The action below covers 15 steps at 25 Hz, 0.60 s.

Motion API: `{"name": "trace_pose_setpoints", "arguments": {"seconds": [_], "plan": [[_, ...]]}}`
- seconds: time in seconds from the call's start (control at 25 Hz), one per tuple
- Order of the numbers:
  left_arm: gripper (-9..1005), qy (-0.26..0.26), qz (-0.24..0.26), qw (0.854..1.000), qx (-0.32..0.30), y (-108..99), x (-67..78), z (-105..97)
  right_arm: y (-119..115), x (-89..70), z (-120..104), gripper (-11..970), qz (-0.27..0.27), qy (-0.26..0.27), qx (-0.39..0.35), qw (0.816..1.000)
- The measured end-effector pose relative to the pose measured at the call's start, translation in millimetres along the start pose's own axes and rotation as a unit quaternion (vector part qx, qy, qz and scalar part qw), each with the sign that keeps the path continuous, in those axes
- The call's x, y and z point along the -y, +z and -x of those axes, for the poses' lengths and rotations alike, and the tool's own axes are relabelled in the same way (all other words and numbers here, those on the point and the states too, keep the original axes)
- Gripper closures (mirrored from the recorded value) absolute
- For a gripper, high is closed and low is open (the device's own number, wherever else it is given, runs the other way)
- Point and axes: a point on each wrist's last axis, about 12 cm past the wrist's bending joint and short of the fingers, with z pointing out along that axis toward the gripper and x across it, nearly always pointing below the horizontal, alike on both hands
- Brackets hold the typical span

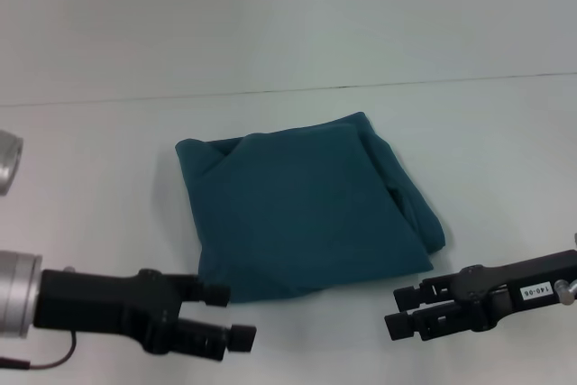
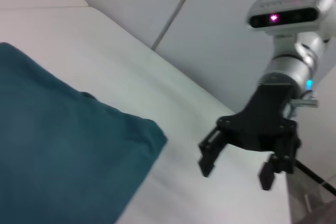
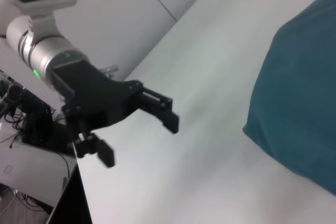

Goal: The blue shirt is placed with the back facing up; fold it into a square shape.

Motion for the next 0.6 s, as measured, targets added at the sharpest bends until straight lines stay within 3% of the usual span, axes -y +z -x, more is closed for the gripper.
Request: {"name": "trace_pose_setpoints", "arguments": {"seconds": [0.2,0.6], "plan": [[59,-0.019,0.028,0.999,0.001,6.7,-7.0,5.7,3.8,-0.3,-0.5,141,0.001,0.002,0.002,1.000],[59,-0.025,0.037,0.999,0.007,9.9,-9.8,11.8,3.2,2.0,1.5,141,-0.008,0.002,0.018,1.000]]}}
